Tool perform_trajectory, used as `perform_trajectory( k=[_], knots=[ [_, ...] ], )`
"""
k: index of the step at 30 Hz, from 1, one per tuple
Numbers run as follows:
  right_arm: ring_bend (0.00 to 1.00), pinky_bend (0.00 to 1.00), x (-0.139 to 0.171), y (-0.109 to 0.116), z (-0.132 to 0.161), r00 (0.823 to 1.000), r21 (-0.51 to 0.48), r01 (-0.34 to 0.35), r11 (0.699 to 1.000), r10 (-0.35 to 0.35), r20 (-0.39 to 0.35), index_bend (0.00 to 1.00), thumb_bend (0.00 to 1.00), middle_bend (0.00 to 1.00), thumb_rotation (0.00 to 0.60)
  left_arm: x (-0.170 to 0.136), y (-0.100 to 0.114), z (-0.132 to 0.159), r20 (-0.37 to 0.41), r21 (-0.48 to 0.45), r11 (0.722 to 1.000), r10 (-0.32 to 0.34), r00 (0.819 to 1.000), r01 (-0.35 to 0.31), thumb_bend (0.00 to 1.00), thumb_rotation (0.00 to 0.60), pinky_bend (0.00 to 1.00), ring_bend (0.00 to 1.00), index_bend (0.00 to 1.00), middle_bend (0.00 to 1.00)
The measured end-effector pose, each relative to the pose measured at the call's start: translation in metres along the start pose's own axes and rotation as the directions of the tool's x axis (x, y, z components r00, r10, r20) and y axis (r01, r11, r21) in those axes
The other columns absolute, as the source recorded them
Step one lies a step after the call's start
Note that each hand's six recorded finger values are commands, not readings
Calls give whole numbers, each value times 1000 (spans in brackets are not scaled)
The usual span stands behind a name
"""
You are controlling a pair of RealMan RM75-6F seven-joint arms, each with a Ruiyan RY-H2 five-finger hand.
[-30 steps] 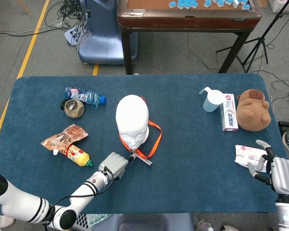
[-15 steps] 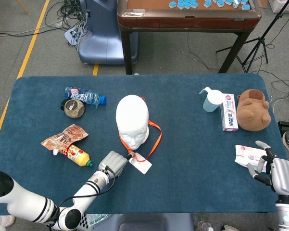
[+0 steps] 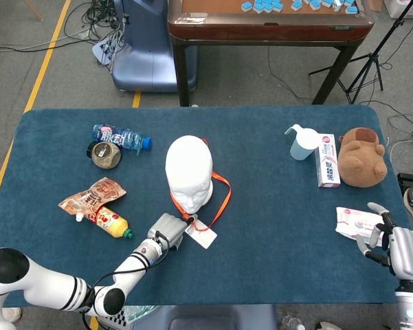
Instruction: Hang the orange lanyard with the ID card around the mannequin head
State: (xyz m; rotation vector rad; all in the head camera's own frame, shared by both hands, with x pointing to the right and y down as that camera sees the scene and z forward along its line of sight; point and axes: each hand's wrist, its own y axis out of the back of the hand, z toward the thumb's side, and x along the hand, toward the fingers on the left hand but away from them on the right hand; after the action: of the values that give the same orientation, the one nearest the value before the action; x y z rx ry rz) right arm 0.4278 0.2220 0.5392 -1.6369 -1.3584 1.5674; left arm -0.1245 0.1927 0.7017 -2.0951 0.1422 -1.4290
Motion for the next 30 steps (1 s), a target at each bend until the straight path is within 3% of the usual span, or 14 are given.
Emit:
perform_trajectory(
  k=[19,30],
  knots=[
    [727,864,2,0,-7,1000,-7,0,1000,0,18,218,330,717,600,12,-12,-3,-39,31,998,-50,998,51,640,600,980,908,48,894],
    [727,864,3,0,-6,1000,-9,3,1000,-3,18,218,330,718,600,-4,-20,18,46,57,993,-105,993,102,640,600,980,908,48,894]
  ],
)
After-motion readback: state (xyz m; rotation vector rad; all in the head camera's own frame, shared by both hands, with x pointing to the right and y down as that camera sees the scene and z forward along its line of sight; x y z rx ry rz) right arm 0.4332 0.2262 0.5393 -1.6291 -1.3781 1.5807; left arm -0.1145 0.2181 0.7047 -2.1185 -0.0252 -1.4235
